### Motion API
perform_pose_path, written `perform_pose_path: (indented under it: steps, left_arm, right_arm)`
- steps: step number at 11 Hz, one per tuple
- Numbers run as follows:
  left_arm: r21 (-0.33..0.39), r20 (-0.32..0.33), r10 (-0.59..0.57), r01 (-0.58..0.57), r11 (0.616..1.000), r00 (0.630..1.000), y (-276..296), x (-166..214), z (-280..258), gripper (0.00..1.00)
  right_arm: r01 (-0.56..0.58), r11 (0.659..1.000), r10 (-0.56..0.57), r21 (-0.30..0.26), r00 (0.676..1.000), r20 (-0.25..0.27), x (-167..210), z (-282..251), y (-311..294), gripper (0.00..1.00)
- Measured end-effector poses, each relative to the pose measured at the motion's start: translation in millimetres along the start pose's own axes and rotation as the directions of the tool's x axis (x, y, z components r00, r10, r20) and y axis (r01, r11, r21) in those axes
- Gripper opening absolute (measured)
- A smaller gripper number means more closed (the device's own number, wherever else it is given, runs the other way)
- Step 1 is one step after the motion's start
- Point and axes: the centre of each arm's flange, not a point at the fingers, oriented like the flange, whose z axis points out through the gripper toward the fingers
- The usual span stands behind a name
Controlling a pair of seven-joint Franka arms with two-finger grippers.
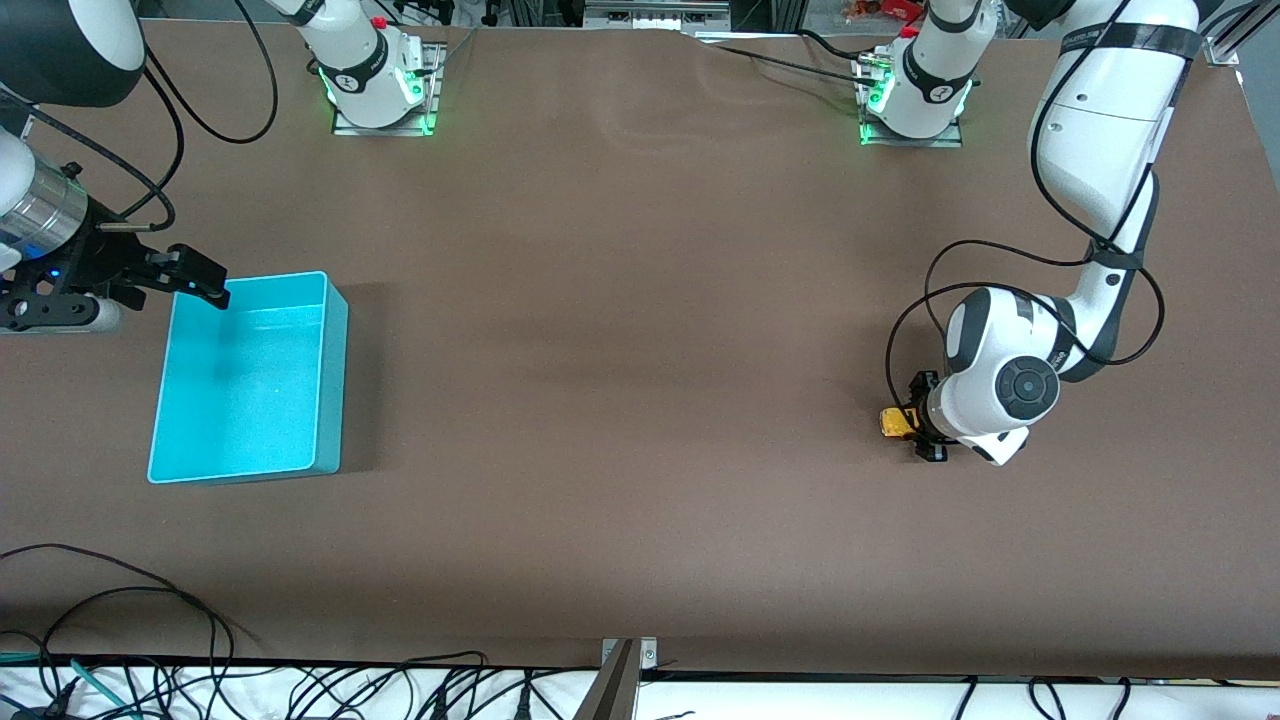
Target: Wind up and store yellow beetle car
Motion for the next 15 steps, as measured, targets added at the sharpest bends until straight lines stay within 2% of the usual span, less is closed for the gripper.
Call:
perform_pose_path:
  steps: [5, 15]
  left_arm:
    - [0.003, -0.036, -0.001, 0.001, 1.0, 0.999, 3.4, 34.5, 1.6, 0.5]
    - [0.008, -0.033, 0.074, -0.074, 0.997, 0.997, 7.1, 83.4, 2.2, 0.5]
  right_arm:
    - [0.0, 1.0, 0.0, 0.0, 1.0, 0.0, 0.0, 0.0, 0.0, 1.0]
    - [0.0, 1.0, 0.0, 0.0, 1.0, 0.0, 0.0, 0.0, 0.0, 1.0]
